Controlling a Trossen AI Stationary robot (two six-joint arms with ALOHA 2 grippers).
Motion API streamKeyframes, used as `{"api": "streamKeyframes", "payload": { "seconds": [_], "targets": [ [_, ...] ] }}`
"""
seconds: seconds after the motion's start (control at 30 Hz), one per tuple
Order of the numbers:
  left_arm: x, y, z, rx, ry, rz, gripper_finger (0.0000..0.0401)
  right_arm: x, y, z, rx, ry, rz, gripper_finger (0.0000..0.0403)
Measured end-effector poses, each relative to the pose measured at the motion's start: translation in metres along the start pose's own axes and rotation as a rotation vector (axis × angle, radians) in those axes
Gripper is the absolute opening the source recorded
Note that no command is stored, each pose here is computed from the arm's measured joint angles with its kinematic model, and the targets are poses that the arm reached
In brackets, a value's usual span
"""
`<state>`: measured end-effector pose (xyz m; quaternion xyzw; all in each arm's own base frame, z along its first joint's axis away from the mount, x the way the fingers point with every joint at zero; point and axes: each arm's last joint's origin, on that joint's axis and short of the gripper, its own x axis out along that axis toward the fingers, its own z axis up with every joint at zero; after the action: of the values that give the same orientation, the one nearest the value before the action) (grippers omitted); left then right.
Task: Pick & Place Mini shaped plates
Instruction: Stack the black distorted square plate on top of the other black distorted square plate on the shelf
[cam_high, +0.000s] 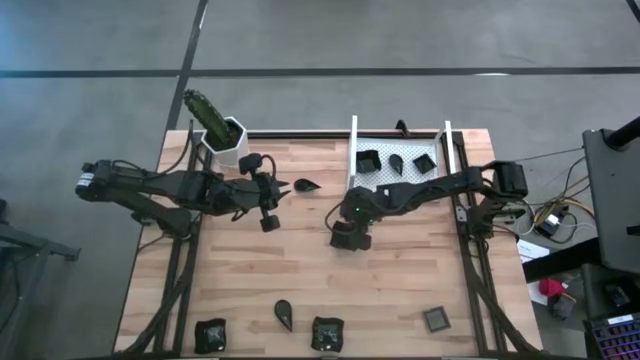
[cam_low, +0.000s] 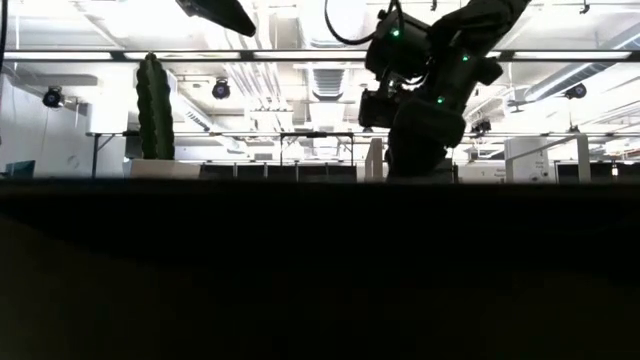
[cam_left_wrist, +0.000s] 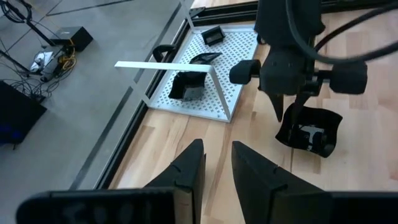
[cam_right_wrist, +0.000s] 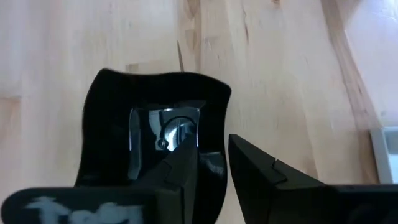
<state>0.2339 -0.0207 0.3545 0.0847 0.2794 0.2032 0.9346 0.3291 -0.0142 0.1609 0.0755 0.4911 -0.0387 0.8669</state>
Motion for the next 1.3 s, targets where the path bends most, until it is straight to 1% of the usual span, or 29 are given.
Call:
{"api": "streamKeyframes", "payload": {
  "seconds": [0.37, 0.43, 0.53, 0.7, 0.87, 1.03, 1.1, 1.2, 1.3],
  "targets": [
    [0.000, 0.000, 0.000, 0.005, 0.001, 0.000, 0.0078, 0.014, -0.002, -0.008, 0.026, 0.075, -0.010, 0.0076],
    [0.000, 0.000, 0.000, 0.008, 0.001, 0.000, 0.0078, 0.014, -0.001, -0.009, 0.035, 0.082, -0.003, 0.0061],
    [0.000, 0.000, 0.000, 0.012, 0.001, 0.000, 0.0078, 0.013, -0.001, -0.009, 0.047, 0.081, 0.022, 0.0020],
    [0.000, 0.000, 0.000, 0.026, 0.001, 0.000, 0.0078, 0.002, 0.000, -0.006, 0.061, 0.066, 0.031, 0.0009],
    [0.000, 0.000, 0.000, 0.030, 0.001, 0.000, 0.0078, -0.025, 0.002, 0.000, 0.110, 0.036, 0.032, 0.0008],
    [0.000, 0.000, 0.000, 0.034, 0.001, 0.000, 0.0078, -0.066, 0.002, 0.001, 0.201, 0.012, 0.007, 0.0008],
    [0.000, 0.000, 0.000, 0.034, 0.001, 0.000, 0.0078, -0.084, 0.002, -0.001, 0.250, -0.005, -0.022, 0.0008],
    [0.000, 0.000, 0.000, 0.038, 0.000, 0.000, 0.0078, -0.111, -0.001, -0.008, 0.330, -0.037, -0.094, 0.0008],
    [0.000, 0.000, 0.000, 0.040, 0.001, 0.000, 0.0078, -0.137, -0.004, -0.015, 0.431, -0.106, -0.173, 0.0008]
  ]
}}
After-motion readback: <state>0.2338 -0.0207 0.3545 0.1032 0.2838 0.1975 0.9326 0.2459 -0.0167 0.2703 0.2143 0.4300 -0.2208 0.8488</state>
